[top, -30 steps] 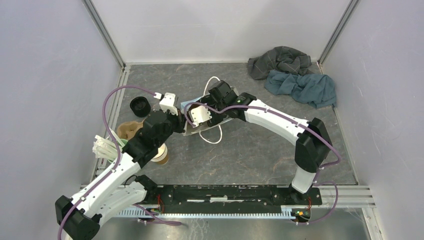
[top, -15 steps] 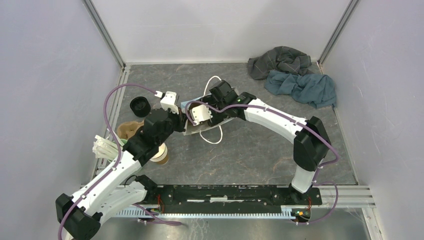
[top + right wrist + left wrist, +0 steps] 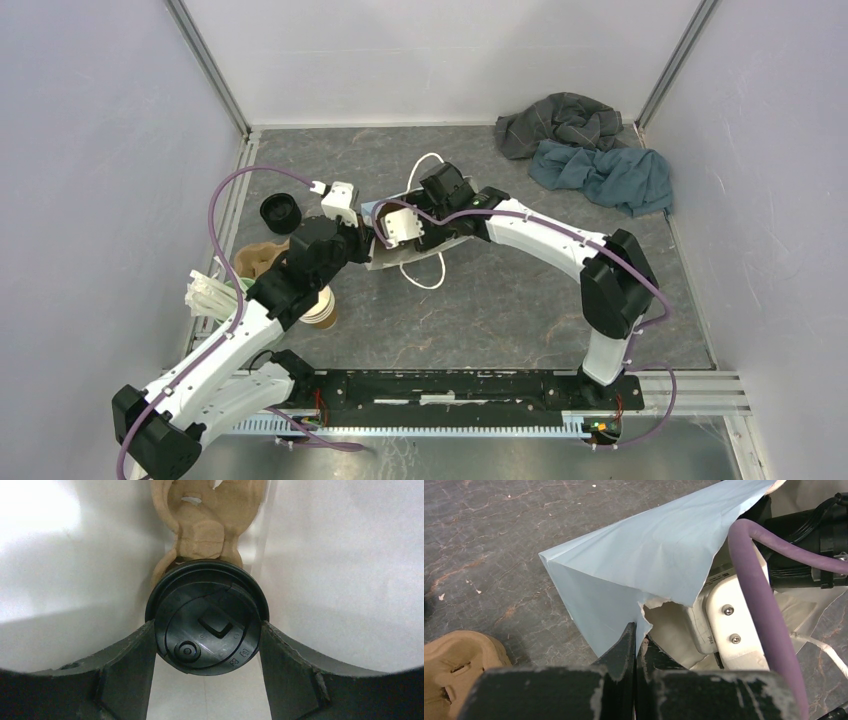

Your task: Pack the takeout coffee

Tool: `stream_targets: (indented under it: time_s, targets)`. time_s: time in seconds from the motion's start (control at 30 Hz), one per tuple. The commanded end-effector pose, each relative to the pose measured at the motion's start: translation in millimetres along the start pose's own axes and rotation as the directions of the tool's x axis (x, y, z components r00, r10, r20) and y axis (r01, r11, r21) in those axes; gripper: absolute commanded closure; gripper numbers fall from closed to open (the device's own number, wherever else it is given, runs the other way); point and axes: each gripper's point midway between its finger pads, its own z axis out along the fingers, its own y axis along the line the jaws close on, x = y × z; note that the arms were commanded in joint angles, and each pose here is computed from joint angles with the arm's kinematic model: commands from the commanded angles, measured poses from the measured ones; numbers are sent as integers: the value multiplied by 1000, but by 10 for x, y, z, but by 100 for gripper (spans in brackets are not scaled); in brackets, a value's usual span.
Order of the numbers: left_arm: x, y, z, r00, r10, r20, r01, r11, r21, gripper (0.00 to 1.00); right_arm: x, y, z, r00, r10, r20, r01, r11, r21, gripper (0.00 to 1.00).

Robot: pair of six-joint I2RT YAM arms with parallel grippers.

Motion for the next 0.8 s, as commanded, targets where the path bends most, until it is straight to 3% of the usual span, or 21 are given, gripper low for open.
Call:
stream_targets:
  time_s: [0.0,0.3,0.77]
  targets:
    - [-152,-43,-37,1000,12,22,-13,1000,12,98,-33,35,87,998,47,34,-46,999,-12,100]
    - [-109,1,-22,1000,17,19,-17,1000,-8,98,-259,-286,-340,983,157,91,-165,983,82,100]
    - [-99,-8,-5,1000,20,21,-20,1000,-2,98,-495,115,-530,980,131,147,-121,990,-77,100]
